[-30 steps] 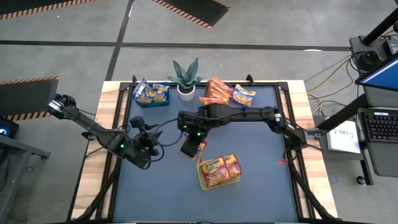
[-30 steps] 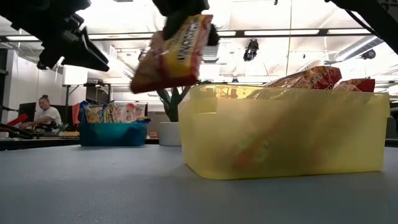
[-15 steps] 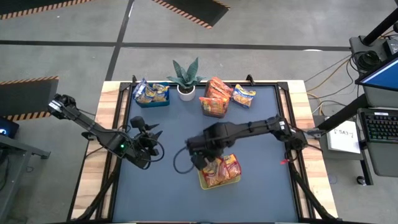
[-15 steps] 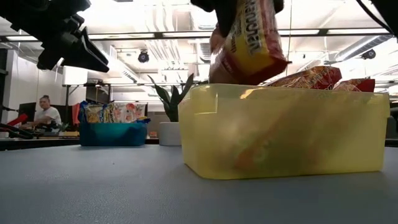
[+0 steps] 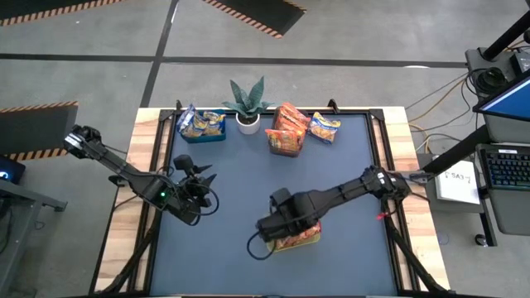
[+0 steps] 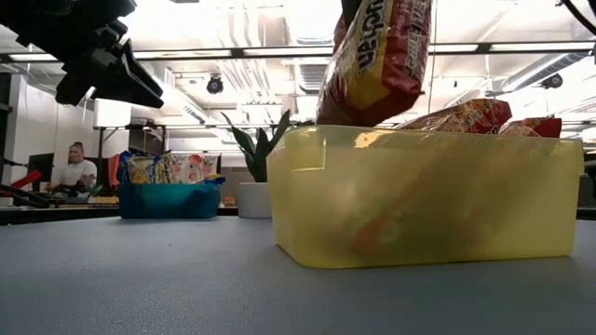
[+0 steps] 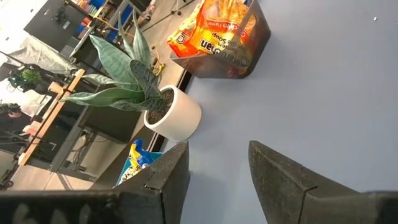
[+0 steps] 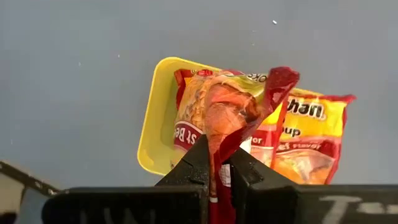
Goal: Sort Maruchan noodles
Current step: Put the red bag into the yellow bin
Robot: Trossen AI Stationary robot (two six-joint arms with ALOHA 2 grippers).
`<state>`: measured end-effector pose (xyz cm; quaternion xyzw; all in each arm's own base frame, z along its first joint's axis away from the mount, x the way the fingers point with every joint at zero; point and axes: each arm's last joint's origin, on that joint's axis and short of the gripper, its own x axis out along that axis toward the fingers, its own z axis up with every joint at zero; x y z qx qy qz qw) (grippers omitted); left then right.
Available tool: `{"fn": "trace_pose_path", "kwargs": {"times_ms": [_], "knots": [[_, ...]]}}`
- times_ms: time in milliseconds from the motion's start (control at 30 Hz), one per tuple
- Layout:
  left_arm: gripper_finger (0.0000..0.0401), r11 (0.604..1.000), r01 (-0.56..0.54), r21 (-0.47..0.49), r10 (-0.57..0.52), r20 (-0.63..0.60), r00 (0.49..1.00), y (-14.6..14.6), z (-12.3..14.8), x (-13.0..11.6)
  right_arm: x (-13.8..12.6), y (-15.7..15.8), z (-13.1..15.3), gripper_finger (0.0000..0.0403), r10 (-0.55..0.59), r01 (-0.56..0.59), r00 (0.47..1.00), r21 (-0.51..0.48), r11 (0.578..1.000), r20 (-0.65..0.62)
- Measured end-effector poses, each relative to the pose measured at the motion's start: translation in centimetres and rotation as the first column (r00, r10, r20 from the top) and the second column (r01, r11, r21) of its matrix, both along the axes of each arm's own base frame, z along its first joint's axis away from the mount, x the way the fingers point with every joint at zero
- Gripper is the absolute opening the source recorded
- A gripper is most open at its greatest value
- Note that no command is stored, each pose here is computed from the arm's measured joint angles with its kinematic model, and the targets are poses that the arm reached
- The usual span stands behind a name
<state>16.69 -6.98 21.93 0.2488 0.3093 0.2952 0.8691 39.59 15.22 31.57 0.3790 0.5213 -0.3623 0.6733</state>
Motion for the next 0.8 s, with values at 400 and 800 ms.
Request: {"fn": "trace_pose_path", "kwargs": {"times_ms": [400, 800], "knots": [[0.0150, 1.000, -0.001, -0.005, 0.001, 0.007, 1.000, 0.0, 0.0, 0.0, 0.0, 0.6, -0.1, 0.0009, -0.037, 0.039, 0.998, -0.057, 0.998, 0.049], [0.0150, 1.000, -0.001, -0.005, 0.001, 0.007, 1.000, 0.0, 0.0, 0.0, 0.6, 0.8, -1.0, 0.0009, -0.035, 0.040, 0.997, -0.064, 0.997, 0.074]]}}
